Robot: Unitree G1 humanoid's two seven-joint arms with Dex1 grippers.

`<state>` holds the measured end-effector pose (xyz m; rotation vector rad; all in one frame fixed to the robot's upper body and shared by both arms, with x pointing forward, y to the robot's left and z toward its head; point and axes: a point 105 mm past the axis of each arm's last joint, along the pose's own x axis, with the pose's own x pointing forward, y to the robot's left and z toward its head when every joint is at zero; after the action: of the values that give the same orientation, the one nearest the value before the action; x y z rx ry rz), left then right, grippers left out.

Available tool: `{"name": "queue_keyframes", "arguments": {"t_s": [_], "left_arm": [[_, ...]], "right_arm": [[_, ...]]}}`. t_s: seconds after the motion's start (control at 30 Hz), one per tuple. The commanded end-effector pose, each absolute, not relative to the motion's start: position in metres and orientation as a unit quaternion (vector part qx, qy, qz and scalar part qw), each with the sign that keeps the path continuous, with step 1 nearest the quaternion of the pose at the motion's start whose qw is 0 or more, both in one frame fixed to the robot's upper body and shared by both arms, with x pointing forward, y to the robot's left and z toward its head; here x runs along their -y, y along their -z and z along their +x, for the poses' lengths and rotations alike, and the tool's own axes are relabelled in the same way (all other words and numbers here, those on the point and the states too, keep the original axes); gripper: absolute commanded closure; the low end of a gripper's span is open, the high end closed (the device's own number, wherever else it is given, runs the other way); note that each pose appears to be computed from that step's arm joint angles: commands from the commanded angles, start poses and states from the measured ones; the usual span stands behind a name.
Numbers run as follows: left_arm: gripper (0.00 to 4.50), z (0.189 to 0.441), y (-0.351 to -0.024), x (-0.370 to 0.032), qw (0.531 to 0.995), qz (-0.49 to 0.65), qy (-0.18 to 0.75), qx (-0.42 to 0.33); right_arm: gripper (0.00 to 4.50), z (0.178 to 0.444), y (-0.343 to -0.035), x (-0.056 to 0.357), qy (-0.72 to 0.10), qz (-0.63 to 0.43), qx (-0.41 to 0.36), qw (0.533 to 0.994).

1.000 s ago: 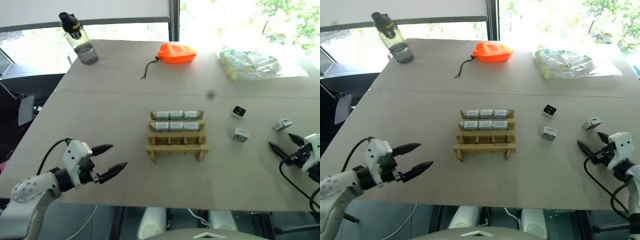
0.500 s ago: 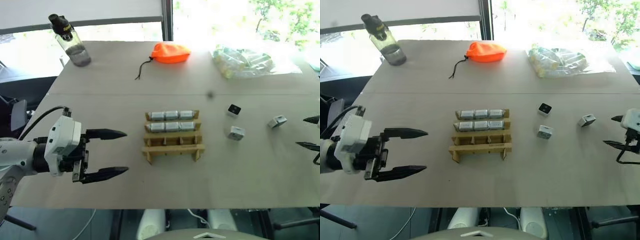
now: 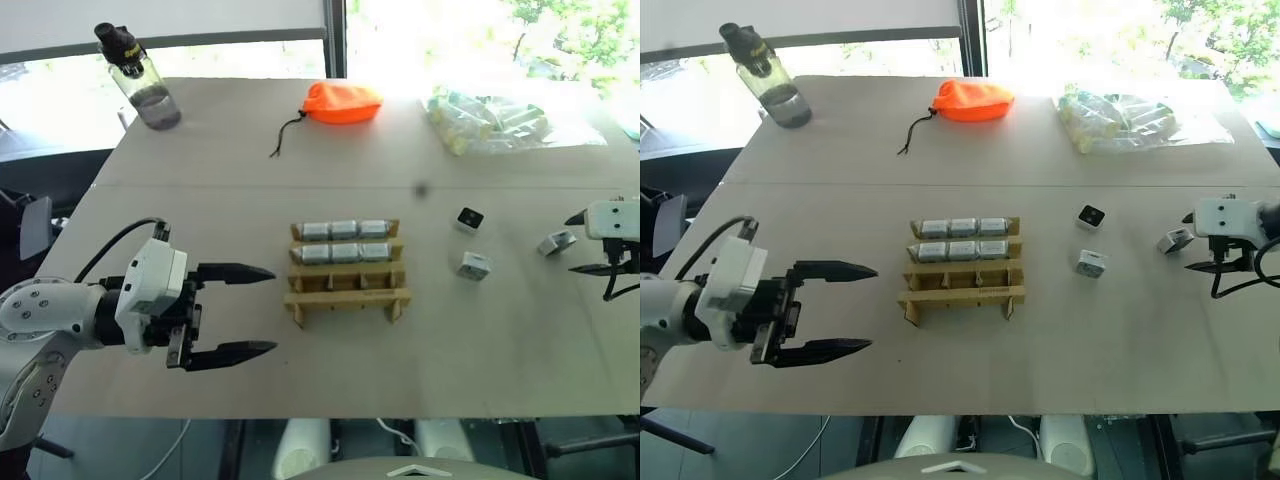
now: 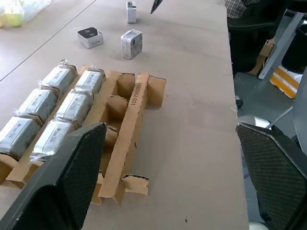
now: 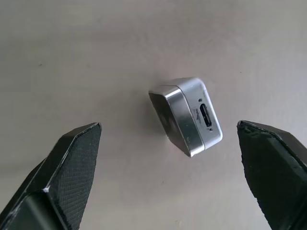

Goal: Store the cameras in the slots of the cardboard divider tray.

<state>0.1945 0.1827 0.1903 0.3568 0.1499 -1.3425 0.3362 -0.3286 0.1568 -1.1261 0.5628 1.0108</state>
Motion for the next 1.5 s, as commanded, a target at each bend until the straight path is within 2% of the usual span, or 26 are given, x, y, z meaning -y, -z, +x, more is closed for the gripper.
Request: {"name": "queue_keyframes", "arguments": {"t_s": [0.03,0.17,0.4,0.8,1.5], "left_arm": [[0.02,0.192,-0.196,-0.184,0.767,0.179,0.614,-0.051],[0.02,0.191,-0.195,-0.185,0.771,0.181,0.609,-0.048],[0.02,0.190,-0.194,-0.184,0.772,0.181,0.607,-0.048],[0.02,0.191,-0.194,-0.184,0.772,0.185,0.606,-0.052],[0.02,0.191,-0.205,-0.183,0.771,0.195,0.604,-0.050]], "right_arm": [[0.00,0.342,-0.167,0.327,-0.445,-0.523,-0.246,0.684],[0.00,0.347,-0.168,0.325,-0.439,-0.521,-0.248,0.689],[0.00,0.353,-0.171,0.323,-0.425,-0.478,-0.234,0.732],[0.00,0.343,-0.173,0.327,-0.426,-0.412,-0.184,0.784],[0.00,0.345,-0.157,0.332,-0.408,-0.410,-0.218,0.786]]}}
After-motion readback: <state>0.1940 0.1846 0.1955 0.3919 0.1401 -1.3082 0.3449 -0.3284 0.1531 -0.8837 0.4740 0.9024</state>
